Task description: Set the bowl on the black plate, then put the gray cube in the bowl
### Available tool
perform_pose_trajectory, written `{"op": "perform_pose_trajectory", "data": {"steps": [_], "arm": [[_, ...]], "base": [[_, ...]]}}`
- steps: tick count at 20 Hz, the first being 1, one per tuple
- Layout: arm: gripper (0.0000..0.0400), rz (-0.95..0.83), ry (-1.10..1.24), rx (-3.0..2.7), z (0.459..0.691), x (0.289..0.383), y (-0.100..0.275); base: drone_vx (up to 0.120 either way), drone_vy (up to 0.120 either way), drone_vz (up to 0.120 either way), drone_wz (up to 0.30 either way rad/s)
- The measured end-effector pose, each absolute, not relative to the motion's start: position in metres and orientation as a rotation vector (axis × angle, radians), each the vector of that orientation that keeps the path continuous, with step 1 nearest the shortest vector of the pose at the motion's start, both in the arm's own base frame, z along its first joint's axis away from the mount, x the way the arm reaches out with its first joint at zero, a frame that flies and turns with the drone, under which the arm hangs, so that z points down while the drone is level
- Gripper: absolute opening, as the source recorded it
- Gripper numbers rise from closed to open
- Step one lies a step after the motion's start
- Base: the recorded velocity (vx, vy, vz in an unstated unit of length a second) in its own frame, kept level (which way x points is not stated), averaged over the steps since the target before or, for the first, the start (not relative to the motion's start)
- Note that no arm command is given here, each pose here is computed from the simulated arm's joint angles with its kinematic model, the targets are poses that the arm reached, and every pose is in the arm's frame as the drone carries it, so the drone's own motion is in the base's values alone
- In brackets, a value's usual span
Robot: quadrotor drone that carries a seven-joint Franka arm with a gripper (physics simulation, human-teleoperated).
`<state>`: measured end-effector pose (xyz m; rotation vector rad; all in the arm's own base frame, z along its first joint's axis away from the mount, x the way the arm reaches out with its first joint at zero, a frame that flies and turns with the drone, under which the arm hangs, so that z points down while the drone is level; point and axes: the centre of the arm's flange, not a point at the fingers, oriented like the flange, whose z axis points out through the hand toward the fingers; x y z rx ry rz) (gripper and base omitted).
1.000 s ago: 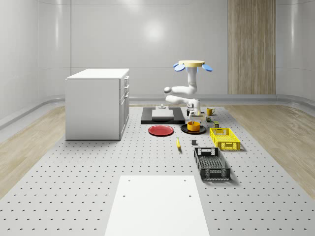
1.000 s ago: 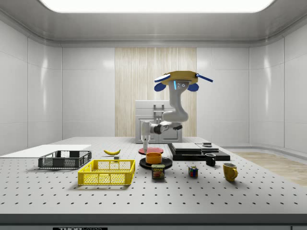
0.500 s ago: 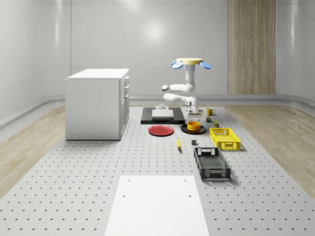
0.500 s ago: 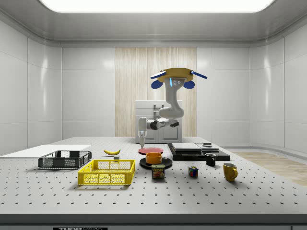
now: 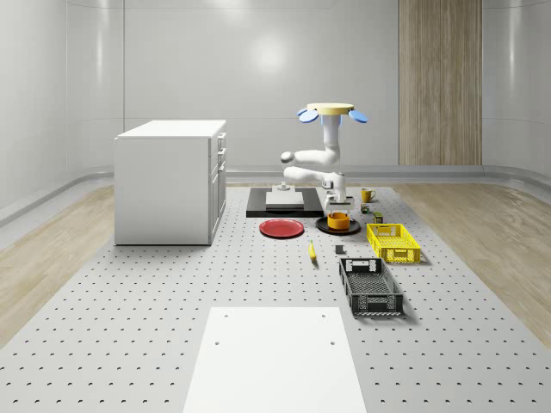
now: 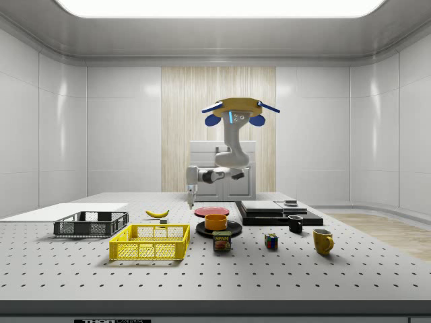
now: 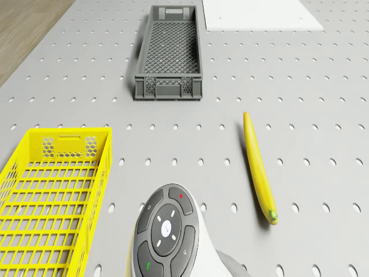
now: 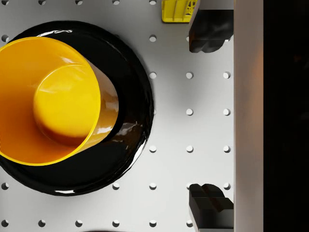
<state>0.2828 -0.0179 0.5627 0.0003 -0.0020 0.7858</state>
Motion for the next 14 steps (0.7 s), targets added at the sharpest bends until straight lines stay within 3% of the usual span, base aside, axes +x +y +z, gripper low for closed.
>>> {"op": "perform_pose_trajectory", "data": {"steps": [3,14], "arm": [[0.0400,0.786,-0.002,0.000,0.5627,0.2828,-0.0179],[0.0400,0.786,-0.002,0.000,0.5627,0.2828,-0.0179]], "base": [[0.120,-0.067,0.000,0.000],[0.120,0.000,0.000,0.000]]}}
